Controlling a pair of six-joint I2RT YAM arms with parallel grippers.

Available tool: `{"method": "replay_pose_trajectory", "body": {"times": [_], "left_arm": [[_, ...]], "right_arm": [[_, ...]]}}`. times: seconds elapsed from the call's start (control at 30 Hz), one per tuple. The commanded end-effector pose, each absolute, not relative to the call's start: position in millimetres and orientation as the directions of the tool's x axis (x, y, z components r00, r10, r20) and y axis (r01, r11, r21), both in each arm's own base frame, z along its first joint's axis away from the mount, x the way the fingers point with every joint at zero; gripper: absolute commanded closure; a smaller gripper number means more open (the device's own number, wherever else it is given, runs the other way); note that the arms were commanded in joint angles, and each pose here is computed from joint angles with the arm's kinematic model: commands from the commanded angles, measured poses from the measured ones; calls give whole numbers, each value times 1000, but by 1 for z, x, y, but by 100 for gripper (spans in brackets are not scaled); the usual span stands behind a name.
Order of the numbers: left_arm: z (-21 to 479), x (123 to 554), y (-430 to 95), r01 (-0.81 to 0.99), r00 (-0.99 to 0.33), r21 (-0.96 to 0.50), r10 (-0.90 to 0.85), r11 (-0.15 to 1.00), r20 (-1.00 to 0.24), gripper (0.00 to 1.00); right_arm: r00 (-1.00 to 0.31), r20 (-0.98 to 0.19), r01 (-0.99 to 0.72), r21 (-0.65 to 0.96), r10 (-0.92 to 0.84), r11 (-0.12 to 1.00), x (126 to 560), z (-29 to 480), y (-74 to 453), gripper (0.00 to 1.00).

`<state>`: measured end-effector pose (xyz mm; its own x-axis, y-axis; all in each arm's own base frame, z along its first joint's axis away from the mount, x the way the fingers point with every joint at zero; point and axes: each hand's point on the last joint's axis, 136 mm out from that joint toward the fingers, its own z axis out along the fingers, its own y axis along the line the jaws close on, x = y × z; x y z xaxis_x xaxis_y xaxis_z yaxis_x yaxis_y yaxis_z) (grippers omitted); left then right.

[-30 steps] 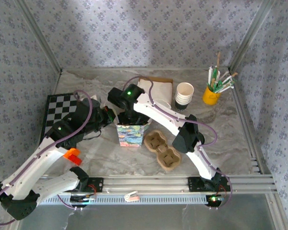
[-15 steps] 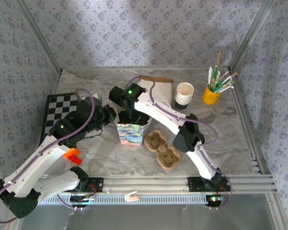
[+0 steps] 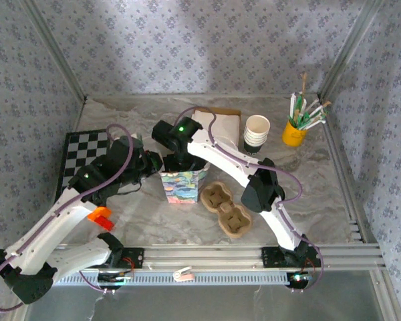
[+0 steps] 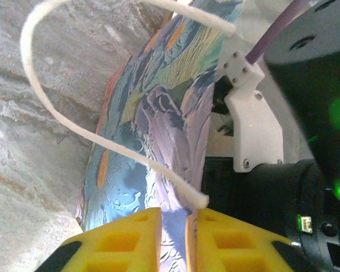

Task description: Pack the takeout coffee

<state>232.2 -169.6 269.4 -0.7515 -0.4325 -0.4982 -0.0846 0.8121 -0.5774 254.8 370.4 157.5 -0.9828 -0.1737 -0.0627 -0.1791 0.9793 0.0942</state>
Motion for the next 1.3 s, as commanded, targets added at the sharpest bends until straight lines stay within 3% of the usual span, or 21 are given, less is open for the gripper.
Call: {"method": "replay_pose_trajectory", "body": {"times": [0.0, 0.23, 0.6, 1.27], "left_arm": [[278, 221, -163, -72, -766, -569, -411, 820, -495, 76], [283, 216, -159, -63, -766, -567, -404, 822, -501, 74], [266, 222, -167, -75, -787, -545, -385, 835, -482, 100], [258, 224, -163, -103, -783, -528, -396, 843, -479, 100]], "right_arm": [[-987, -92, -143, 108, -134, 984, 259, 173, 363, 0], [-986, -93, -149, 97, -140, 984, 258, 173, 361, 0], [-985, -100, -154, 100, -144, 983, 257, 179, 362, 0], [-982, -116, -160, 107, -148, 981, 256, 189, 364, 0]]}}
